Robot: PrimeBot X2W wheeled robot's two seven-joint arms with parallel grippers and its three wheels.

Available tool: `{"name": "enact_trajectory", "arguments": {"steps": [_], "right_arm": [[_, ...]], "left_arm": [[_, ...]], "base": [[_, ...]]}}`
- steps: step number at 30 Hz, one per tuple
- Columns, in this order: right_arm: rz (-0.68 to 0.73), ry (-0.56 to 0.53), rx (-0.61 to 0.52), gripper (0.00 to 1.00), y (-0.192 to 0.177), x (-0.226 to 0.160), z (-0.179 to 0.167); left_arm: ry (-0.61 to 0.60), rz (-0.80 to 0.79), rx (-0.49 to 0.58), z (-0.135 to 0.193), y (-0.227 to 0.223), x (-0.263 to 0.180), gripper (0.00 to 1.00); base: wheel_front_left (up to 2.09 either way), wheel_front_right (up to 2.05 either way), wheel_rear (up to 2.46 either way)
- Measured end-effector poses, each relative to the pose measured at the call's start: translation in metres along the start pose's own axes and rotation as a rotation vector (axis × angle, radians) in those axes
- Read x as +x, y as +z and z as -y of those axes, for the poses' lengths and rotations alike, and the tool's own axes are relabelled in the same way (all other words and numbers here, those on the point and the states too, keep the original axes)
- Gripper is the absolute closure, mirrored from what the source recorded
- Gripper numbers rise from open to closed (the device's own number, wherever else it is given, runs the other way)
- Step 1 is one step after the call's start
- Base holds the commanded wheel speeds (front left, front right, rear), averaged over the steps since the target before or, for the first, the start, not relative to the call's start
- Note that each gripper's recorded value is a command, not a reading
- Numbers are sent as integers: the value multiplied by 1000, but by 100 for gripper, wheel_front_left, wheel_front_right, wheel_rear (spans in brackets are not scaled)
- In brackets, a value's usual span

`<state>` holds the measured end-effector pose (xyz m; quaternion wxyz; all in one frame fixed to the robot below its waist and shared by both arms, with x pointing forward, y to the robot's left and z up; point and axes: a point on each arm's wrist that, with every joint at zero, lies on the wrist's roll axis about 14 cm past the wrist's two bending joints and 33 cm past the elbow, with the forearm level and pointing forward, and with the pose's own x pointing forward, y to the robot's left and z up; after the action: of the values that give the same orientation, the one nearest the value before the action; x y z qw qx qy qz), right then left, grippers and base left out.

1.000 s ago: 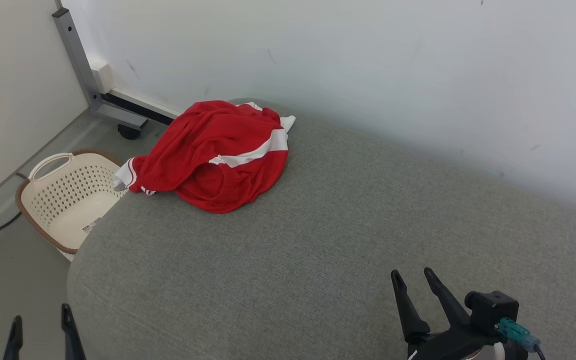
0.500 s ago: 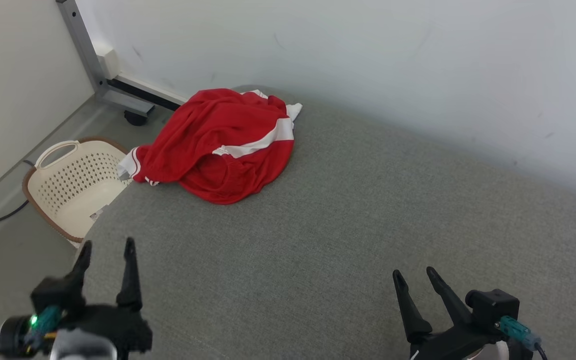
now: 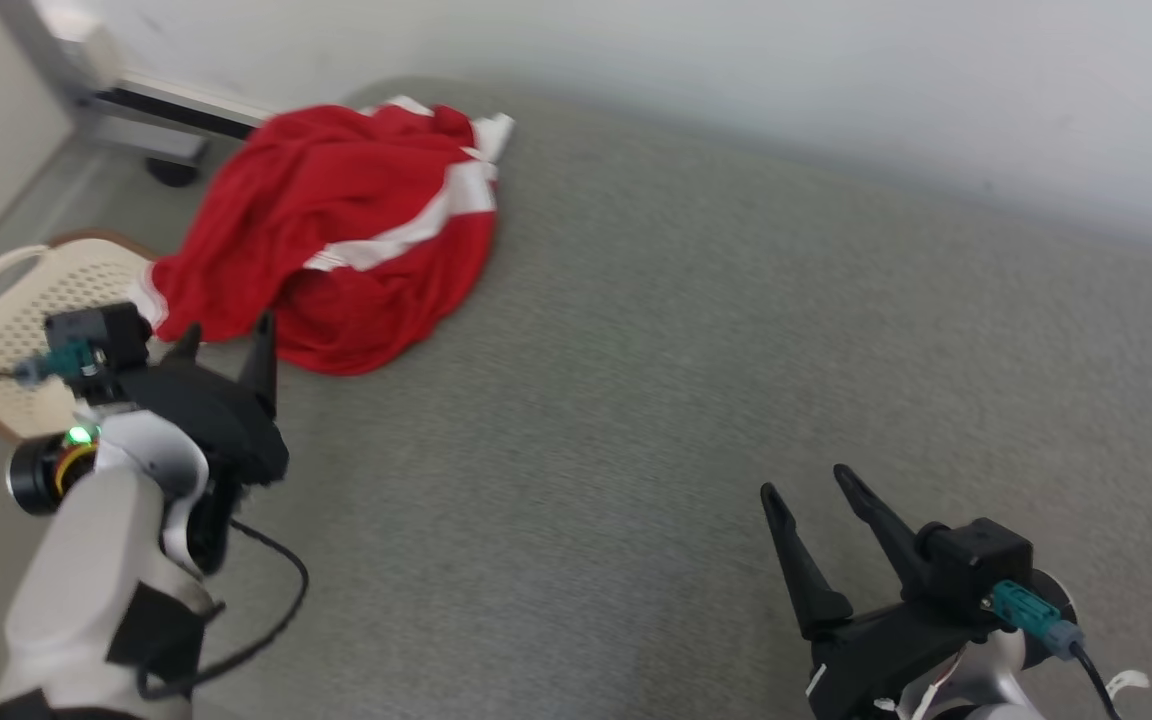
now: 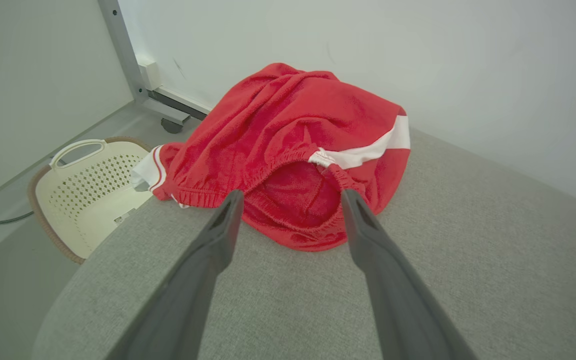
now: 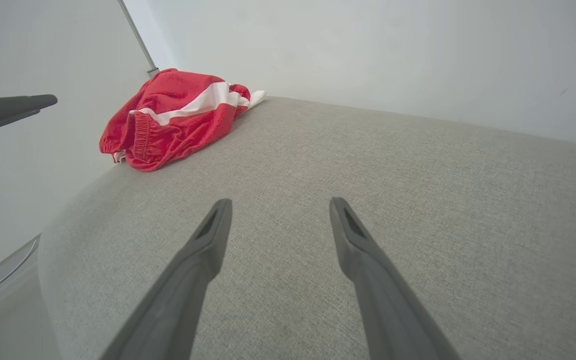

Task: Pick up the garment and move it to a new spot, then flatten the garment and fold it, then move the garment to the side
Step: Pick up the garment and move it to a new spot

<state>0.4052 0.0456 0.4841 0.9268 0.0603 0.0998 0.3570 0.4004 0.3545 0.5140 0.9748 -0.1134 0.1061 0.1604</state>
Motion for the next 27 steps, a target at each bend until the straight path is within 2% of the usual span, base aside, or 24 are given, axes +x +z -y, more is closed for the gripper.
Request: {"name": "enact_trajectory", "arguments": {"steps": [4,7,18,19,20,21,27], "right_arm": [[-34,-78,17,0,-13,-13,30],[-55,-129,34,0,-22,-23,48],[-106,-280,95,0,-52,-46,98],[-110,-291,100,0,-55,-48,101],[-116,-299,105,0,-58,-50,103],[-120,-308,111,0,-61,-51,105],[-118,-312,131,0,-64,-54,100]], "left_arm": [[-29,-103,-45,19,-13,34,0],[-31,-150,-28,26,-21,56,0],[76,-356,22,35,-84,112,0],[84,-371,26,35,-90,114,23],[88,-381,36,36,-96,116,58],[86,-385,51,38,-99,118,100],[83,-333,77,40,-87,122,100]], "base": [[0,0,0],[0,0,0],[0,0,0],[0,0,0],[0,0,0],[0,0,0],[0,0,0]]}}
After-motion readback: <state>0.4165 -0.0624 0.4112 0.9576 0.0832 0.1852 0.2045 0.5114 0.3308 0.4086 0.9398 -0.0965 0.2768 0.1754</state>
